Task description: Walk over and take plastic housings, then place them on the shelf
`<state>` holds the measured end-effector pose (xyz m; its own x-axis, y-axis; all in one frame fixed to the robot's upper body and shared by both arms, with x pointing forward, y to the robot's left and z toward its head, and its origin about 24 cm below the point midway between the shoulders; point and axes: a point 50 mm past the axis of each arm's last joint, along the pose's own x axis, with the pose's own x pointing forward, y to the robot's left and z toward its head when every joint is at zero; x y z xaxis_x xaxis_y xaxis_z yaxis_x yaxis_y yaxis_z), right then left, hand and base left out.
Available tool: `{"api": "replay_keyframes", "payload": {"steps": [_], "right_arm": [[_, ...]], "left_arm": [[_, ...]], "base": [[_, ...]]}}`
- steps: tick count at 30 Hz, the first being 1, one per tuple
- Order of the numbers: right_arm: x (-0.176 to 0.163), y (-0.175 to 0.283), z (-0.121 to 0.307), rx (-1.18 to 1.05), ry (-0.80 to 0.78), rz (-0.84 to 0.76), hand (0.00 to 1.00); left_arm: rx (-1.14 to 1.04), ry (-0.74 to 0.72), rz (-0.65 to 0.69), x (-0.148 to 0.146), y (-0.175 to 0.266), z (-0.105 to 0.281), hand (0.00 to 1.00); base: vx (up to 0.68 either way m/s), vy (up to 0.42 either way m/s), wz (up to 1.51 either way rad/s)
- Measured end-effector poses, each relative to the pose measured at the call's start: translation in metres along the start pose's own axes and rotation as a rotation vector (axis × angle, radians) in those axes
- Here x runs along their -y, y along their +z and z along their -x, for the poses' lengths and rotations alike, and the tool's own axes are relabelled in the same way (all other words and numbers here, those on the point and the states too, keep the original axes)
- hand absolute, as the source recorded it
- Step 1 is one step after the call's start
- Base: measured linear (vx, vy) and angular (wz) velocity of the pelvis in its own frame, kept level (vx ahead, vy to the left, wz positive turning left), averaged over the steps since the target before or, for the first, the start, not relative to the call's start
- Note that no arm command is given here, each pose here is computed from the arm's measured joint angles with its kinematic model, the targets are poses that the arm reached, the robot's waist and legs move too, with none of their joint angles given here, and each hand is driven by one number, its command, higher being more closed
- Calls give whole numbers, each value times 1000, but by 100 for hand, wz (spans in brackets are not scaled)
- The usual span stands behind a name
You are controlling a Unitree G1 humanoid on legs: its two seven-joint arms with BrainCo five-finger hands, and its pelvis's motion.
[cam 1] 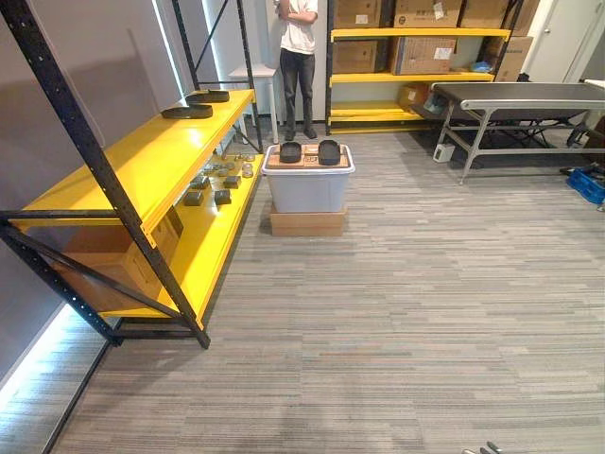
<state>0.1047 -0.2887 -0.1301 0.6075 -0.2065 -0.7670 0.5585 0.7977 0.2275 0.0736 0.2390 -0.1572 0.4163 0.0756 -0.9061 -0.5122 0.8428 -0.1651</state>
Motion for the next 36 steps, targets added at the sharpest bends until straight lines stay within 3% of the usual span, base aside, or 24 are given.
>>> {"api": "replay_keyframes", "payload": {"steps": [12,23,36], "right_arm": [[6,-23,4,-90,-92,-52,0],[5,-36,7,-147,-56,-83,0],[-10,-42,1,-165,-69,-88,0]], "left_arm": [[-59,-16,47,8,-13,-1,0],[-102,17,72,-6,-24,4,0],[-105,12,79,-2,-26,3,0]], "base": [[-54,-12,3],[-65,-19,-6],[15,-12,-2]]}}
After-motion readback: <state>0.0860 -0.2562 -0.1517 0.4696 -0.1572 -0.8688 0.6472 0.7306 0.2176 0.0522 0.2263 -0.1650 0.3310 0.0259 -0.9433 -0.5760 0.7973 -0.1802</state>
